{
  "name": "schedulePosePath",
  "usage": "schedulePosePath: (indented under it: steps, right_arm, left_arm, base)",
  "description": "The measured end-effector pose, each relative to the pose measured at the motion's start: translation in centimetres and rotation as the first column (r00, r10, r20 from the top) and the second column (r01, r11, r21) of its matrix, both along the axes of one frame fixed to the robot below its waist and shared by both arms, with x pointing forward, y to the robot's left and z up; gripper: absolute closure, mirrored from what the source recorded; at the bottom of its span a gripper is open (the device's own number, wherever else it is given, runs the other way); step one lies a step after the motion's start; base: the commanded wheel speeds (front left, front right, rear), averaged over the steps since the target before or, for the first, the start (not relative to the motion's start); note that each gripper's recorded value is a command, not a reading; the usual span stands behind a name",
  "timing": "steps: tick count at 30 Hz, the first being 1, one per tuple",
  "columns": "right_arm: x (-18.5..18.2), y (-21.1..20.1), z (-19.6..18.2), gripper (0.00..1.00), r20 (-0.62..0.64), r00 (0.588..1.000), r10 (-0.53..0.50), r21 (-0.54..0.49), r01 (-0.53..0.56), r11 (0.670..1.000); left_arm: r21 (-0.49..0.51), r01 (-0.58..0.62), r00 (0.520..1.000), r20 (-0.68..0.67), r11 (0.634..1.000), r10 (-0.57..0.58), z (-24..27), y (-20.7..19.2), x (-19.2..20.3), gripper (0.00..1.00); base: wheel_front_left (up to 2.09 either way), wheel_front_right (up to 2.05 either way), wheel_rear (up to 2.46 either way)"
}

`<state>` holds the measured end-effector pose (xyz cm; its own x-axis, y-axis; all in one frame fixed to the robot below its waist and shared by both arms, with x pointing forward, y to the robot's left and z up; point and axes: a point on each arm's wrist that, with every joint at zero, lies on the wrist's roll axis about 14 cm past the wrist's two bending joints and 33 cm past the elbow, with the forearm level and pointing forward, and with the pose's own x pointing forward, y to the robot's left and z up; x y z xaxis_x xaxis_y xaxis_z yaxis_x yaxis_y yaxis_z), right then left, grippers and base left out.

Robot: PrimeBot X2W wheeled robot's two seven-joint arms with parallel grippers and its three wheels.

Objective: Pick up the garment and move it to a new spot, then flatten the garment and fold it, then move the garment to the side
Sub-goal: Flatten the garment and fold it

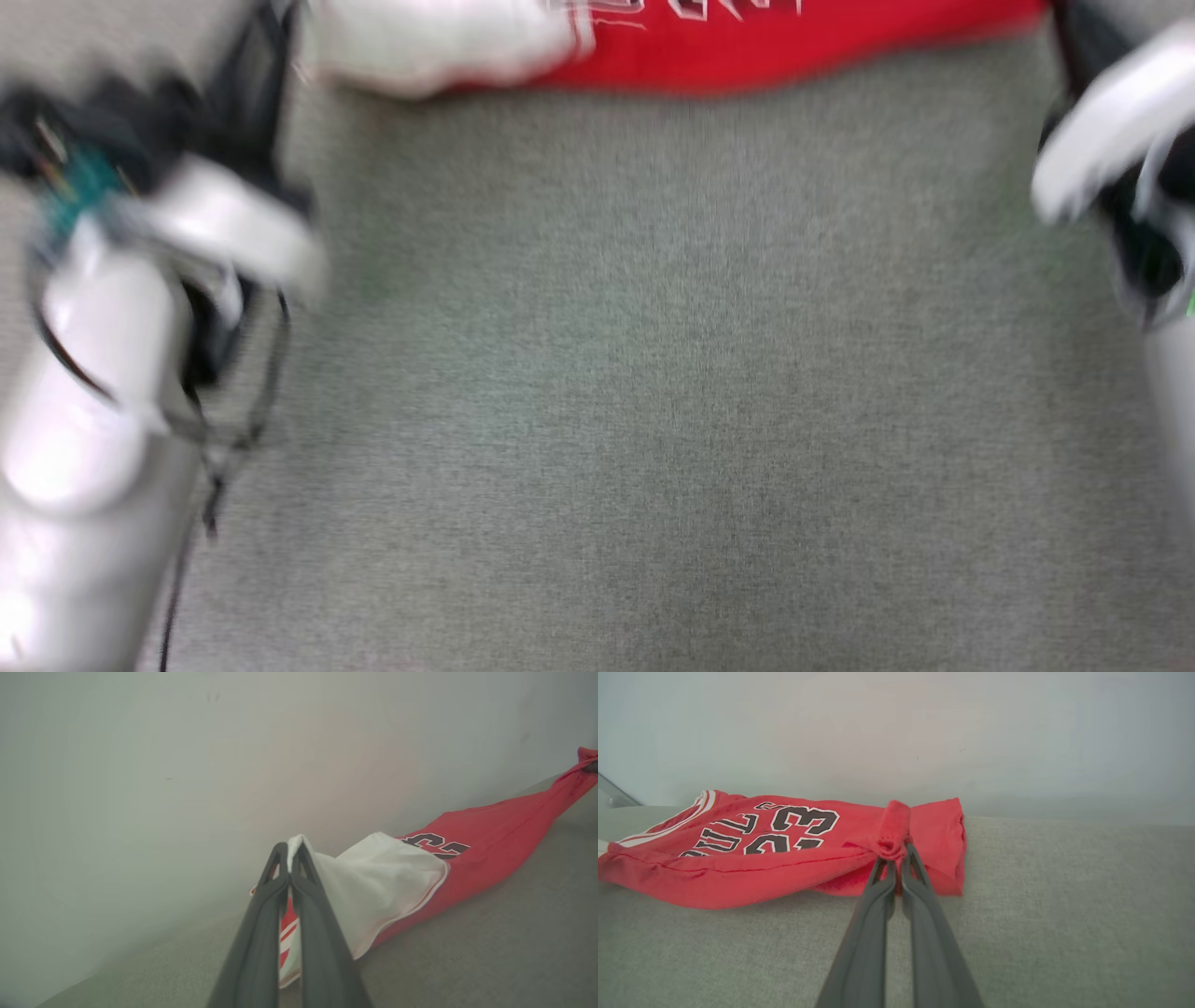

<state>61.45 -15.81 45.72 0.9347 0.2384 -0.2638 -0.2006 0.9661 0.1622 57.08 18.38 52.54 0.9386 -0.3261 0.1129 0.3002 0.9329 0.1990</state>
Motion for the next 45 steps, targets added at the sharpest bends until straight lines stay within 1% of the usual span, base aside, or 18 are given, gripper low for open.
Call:
schedulePosePath:
  steps: [4,10,17,21,26,29,30,34,37,41,45]
  right_arm:
    - [-4.3,-0.4,-1.6,1.0,-0.081,0.996,0.02,0.005,-0.02,1.0]
    - [-9.7,-1.0,-1.9,1.0,-0.148,0.988,0.044,0.02,-0.041,0.999]
    - [-15.4,-1.8,-2.5,1.0,-0.223,0.973,0.066,0.029,-0.061,0.998]
    - [-18.1,-2.6,-2.5,1.0,-0.253,0.965,0.062,0.046,-0.052,0.998]
    - [-21.4,-3.8,-2.9,1.0,-0.302,0.952,0.056,0.053,-0.042,0.998]
    - [-23.3,-4.2,-3.3,1.0,-0.341,0.938,0.057,0.064,-0.037,0.997]
    - [-25.4,-4.7,-4.1,1.0,-0.392,0.918,0.064,0.069,-0.04,0.997]
    - [-28.2,-4.6,-5.0,1.0,-0.464,0.881,0.088,0.083,-0.056,0.995]
    - [-28.9,-4.7,-4.8,1.0,-0.472,0.877,0.094,0.092,-0.057,0.994]
    - [-28.8,-4.8,-4.1,1.0,-0.461,0.882,0.094,0.107,-0.05,0.993]
    - [-28.1,-4.7,-3.3,1.0,-0.446,0.89,0.098,0.129,-0.044,0.991]
  left_arm:
    - [0.006,0.003,0.994,-0.112,1.0,-0.003,-3.0,0.4,-5.2,1.0]
    - [0.007,-0.006,0.97,-0.245,1.0,0.007,-5.6,1.3,-12.2,1.0]
    - [0.002,-0.005,0.952,-0.306,1.0,0.005,-5.8,1.3,-18.2,1.0]
    - [-0.002,0.014,0.936,-0.352,1.0,-0.014,-5.9,1.0,-21.3,1.0]
    - [-0.028,0.038,0.902,-0.429,0.999,-0.046,-6.4,0.3,-25.1,1.0]
    - [-0.045,0.048,0.87,-0.488,0.998,-0.064,-7.1,0.0,-27.5,1.0]
    - [-0.055,0.064,0.834,-0.545,0.996,-0.084,-7.8,-0.3,-29.6,1.0]
    - [-0.077,0.079,0.799,-0.591,0.994,-0.109,-8.2,-0.8,-31.4,1.0]
    - [-0.08,0.088,0.798,-0.591,0.993,-0.118,-7.9,-1.0,-31.6,1.0]
    - [-0.075,0.096,0.829,-0.546,0.993,-0.121,-6.7,-1.0,-30.5,1.0]
    - [-0.058,0.093,0.888,-0.447,0.994,-0.109,-4.3,-0.5,-27.9,1.0]
  base:
    - [0.0,0.0,0.0]
    - [0.0,0.0,0.0]
    - [0.0,0.0,0.0]
    - [0.0,0.0,0.0]
    - [0.0,0.0,0.0]
    - [0.0,0.0,0.0]
    - [0.0,0.0,0.0]
    - [0.0,0.0,0.0]
    - [0.0,0.0,0.0]
    - [0.0,0.0,0.0]
    - [0.0,0.0,0.0]
